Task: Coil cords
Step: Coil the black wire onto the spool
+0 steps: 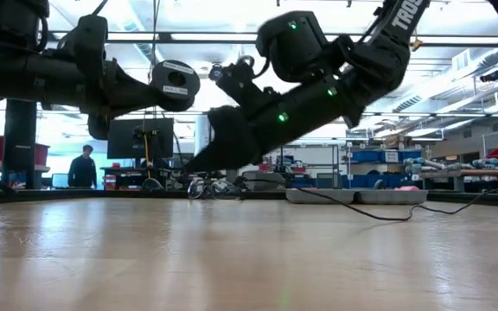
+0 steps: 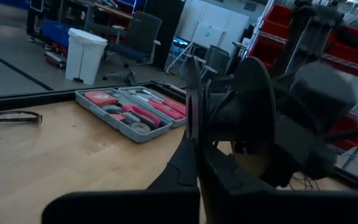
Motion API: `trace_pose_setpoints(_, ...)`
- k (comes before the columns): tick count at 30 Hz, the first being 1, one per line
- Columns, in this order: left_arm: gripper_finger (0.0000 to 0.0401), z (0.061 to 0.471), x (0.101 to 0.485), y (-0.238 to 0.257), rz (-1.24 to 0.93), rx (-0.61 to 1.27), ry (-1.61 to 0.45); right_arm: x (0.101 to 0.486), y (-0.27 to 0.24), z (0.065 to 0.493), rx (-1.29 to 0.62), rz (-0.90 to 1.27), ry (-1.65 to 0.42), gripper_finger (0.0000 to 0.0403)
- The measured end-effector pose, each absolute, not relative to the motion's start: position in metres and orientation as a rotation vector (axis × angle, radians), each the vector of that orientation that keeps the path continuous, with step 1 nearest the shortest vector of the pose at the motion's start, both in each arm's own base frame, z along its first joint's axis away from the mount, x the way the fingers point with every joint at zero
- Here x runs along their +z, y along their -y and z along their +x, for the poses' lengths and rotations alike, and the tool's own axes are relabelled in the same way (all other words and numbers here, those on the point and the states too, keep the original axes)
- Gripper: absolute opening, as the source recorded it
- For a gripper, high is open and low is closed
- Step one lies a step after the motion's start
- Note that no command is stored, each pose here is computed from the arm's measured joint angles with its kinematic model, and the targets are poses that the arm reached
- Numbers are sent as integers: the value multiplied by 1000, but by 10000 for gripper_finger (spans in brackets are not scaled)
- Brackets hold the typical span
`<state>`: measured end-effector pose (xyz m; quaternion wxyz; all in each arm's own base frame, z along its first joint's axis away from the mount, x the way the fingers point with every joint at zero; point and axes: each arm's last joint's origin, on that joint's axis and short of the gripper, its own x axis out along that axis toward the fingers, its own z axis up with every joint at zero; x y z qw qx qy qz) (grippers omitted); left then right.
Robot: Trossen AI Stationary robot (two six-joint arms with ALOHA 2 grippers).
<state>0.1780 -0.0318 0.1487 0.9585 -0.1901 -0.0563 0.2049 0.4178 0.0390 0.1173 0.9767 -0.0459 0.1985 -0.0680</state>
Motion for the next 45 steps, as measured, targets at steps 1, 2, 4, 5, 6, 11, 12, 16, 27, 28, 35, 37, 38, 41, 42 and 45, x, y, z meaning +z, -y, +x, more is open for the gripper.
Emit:
trace_pose_setpoints(1,1,178,149,32,-384,417,112,120,-41,420,-131,-96,-399,2)
trace_pose_setpoints(2,1,178,148,32,-383,418,110,123,-42,423,-125,-99,-396,2)
trace_pose_setpoints(4,1,178,148,32,-380,422,104,129,-44,428,-119,-107,-396,2)
trace_pose_setpoints(5,1,178,147,32,-378,423,103,131,-45,430,-118,-108,-398,1)
trace_pose_setpoints(6,1,178,147,32,-378,424,103,132,-45,431,-117,-109,-401,1)
trace_pose_setpoints(11,1,178,141,31,-363,449,44,148,-53,441,-99,-145,-368,1)
trace_pose_setpoints(12,1,178,139,31,-365,460,30,151,-54,443,-95,-150,-363,1)
trace_pose_setpoints(16,1,177,133,31,-371,479,-13,167,-57,443,-134,-188,-332,1)
trace_pose_setpoints(27,1,177,133,31,-382,457,-21,211,-28,426,-402,-257,-386,0)
trace_pose_setpoints(28,1,177,133,31,-383,456,-22,211,-25,424,-424,-244,-399,0)
trace_pose_setpoints(35,1,177,133,32,-380,440,-25,202,-23,417,-420,-201,-518,0)
trace_pose_setpoints(37,1,177,133,32,-376,442,-25,196,-26,413,-418,-184,-583,0)
trace_pose_setpoints(38,1,177,133,32,-374,442,-26,193,-28,411,-418,-173,-616,0)
trace_pose_setpoints(41,1,177,133,32,-372,443,-26,182,-33,404,-423,-141,-659,0)
trace_pose_setpoints(42,1,177,133,32,-372,443,-26,177,-34,401,-424,-132,-665,0)
trace_pose_setpoints(45,1,177,133,32,-371,443,-26,160,-39,390,-428,-92,-680,0)
